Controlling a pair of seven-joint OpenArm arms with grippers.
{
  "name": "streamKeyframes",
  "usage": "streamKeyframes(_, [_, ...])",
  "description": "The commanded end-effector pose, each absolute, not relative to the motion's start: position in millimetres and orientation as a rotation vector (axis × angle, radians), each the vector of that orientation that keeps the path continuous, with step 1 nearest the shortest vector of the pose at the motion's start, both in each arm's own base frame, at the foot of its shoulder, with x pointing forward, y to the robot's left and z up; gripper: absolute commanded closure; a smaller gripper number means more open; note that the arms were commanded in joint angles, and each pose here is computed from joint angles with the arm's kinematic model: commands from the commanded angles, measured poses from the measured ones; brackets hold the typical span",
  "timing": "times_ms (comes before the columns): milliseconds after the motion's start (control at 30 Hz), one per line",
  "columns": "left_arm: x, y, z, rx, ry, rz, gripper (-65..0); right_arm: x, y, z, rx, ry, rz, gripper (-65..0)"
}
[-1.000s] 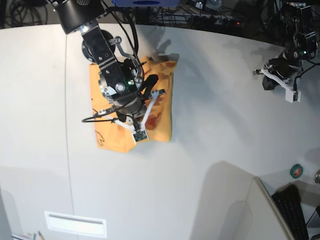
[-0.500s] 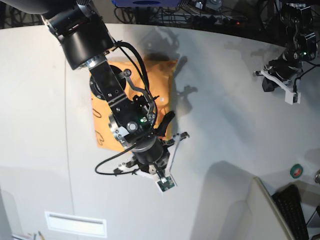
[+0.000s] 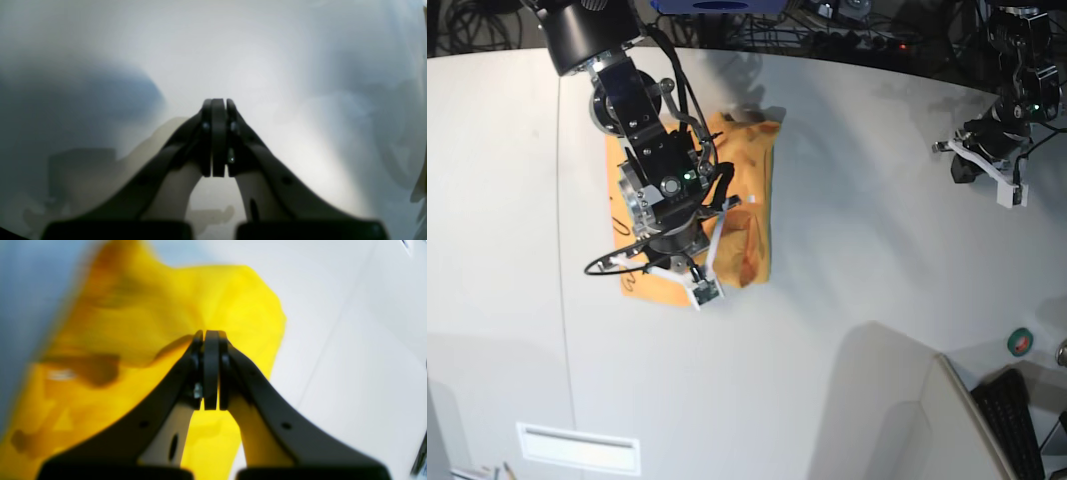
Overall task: Layout the t-shirt on the table in an organized manner, then fold the t-shirt properly
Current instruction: 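Press and smooth the folded shirt with the right gripper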
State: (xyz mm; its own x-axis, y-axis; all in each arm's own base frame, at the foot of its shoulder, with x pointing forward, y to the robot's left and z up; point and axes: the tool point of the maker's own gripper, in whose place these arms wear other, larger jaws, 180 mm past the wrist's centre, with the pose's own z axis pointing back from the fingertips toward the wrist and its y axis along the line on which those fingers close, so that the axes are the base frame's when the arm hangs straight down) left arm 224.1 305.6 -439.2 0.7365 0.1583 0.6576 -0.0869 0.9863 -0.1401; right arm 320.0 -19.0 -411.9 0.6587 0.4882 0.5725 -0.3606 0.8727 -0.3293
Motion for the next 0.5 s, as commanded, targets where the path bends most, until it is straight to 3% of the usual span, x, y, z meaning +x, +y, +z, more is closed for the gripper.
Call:
streamKeyframes(0, [233.1,312.1,-427.4,-0.090,-0.773,0.124,0.0,326.0,-17.7,-407.5,-0.193,-0.724,0.475,0.0])
streamKeyframes(233, [233.1,312.1,-427.4,-0.090,-0.773,0.124,0.0,320.8,-11.1,-435.3,-0.174,-0.699,0.505,0.0])
streamKeyframes(467, [231.6,311.1,-428.6,-0.092,-0.769,0.124,0.0,342.7,28.1,-418.2,-0.084,-0.748,0.528,0.0])
